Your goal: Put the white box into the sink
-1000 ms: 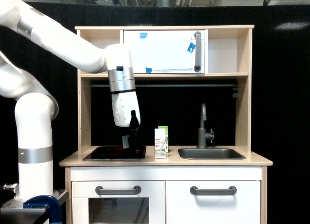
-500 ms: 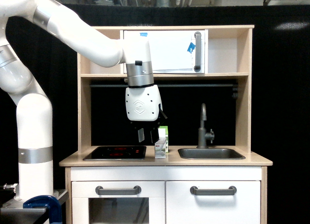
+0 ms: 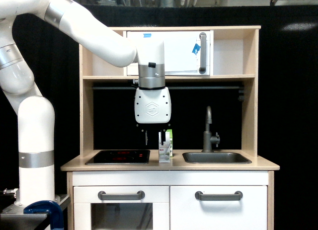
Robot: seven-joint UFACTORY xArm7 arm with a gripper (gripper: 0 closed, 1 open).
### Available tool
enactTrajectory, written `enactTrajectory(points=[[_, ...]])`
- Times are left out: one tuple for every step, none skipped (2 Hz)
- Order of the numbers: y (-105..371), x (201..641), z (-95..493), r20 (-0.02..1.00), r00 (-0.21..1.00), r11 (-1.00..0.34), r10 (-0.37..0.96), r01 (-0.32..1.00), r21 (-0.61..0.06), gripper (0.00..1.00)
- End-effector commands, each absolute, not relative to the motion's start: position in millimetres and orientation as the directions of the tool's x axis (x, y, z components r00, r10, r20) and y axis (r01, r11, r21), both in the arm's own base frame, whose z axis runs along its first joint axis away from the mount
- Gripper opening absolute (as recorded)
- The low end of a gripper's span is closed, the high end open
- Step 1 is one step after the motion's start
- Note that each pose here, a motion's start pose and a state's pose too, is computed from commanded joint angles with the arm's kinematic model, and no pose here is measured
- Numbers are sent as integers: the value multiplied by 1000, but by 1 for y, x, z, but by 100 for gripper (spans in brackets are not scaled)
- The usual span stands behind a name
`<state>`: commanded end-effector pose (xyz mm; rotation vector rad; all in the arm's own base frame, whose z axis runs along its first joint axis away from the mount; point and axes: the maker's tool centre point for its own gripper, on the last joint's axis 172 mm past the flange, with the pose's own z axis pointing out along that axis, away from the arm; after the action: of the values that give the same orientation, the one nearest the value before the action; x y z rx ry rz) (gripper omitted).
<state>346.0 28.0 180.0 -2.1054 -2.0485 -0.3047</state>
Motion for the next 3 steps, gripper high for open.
enactTrajectory(points=[[36,355,182,375,145,-153,916,988,-8,100],[48,348,178,326,74,-87,943,996,25,100],[60,356,178,342,74,-84,937,996,16,100]])
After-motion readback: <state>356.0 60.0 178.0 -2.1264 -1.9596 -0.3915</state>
